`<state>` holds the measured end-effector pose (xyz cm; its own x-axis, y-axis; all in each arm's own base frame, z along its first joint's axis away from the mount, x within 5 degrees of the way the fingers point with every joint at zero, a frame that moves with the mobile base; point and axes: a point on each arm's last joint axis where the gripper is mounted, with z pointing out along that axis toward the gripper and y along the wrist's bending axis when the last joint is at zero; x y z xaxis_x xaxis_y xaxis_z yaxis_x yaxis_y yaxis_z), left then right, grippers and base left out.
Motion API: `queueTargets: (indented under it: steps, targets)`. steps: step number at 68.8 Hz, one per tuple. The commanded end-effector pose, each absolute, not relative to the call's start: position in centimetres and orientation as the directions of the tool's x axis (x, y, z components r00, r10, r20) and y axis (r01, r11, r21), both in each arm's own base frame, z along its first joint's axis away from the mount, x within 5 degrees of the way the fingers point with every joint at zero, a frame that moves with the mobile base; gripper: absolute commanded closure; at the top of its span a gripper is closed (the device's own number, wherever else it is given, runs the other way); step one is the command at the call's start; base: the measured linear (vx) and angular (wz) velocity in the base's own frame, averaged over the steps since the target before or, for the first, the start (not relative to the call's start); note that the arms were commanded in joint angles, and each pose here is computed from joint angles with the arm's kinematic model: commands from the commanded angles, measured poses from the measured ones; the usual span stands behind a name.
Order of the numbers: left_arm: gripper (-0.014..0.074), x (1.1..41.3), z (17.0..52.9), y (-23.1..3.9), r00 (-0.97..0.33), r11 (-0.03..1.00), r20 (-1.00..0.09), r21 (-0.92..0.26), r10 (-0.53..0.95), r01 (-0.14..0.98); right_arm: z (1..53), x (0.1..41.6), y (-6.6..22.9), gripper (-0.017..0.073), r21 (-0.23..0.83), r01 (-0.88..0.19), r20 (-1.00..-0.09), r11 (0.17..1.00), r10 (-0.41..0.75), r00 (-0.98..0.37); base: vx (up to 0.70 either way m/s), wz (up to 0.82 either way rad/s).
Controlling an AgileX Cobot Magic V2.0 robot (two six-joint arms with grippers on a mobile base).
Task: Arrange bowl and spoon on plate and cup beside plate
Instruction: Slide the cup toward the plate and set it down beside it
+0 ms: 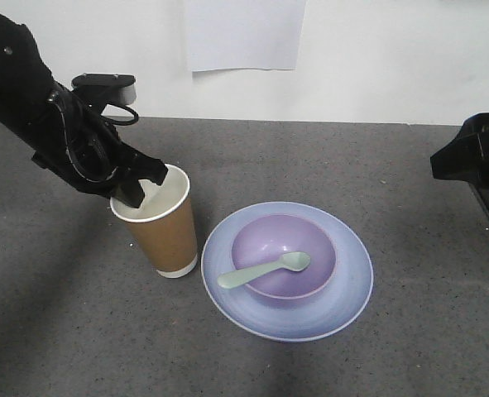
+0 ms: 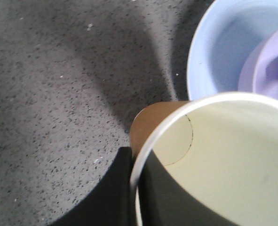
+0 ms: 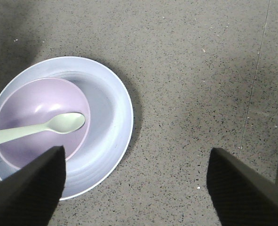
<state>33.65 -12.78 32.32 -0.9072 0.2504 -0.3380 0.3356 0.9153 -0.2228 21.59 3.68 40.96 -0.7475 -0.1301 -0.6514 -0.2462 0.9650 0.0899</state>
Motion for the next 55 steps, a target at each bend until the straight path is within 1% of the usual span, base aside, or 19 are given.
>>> queueTargets:
  steps: [1,25,36,44,55]
  targets:
    - [0.0602,33.5,34.0,-13.1,-0.876,0.909,-0.417,-0.219,0.241,0.355,42.4,21.4,3.6,-0.0028,0.079,-0.247,-0.723,0.966,-0.116,-0.682,0.00,0.00]
    - [0.0596,33.9,33.1,-13.2,-0.888,0.911,-0.385,-0.217,0.250,0.350,42.4,21.4,3.5,-0.0028,0.078,-0.247,-0.723,0.966,-0.116,-0.681,0.00,0.00]
    - [0.0570,33.8,33.0,-13.1,-0.894,0.911,-0.368,-0.218,0.256,0.350,42.4,21.4,3.5,-0.0028,0.078,-0.247,-0.723,0.966,-0.116,-0.681,0.00,0.00]
    - [0.0502,33.8,33.0,-13.1,-0.895,0.911,-0.365,-0.218,0.257,0.350,42.4,21.4,3.5,-0.0028,0.078,-0.247,-0.723,0.966,-0.116,-0.681,0.00,0.00]
    - [0.0347,33.8,33.0,-13.1,-0.894,0.911,-0.367,-0.218,0.256,0.350,42.4,21.4,3.5,-0.0028,0.078,-0.247,-0.723,0.966,-0.116,-0.681,0.00,0.00]
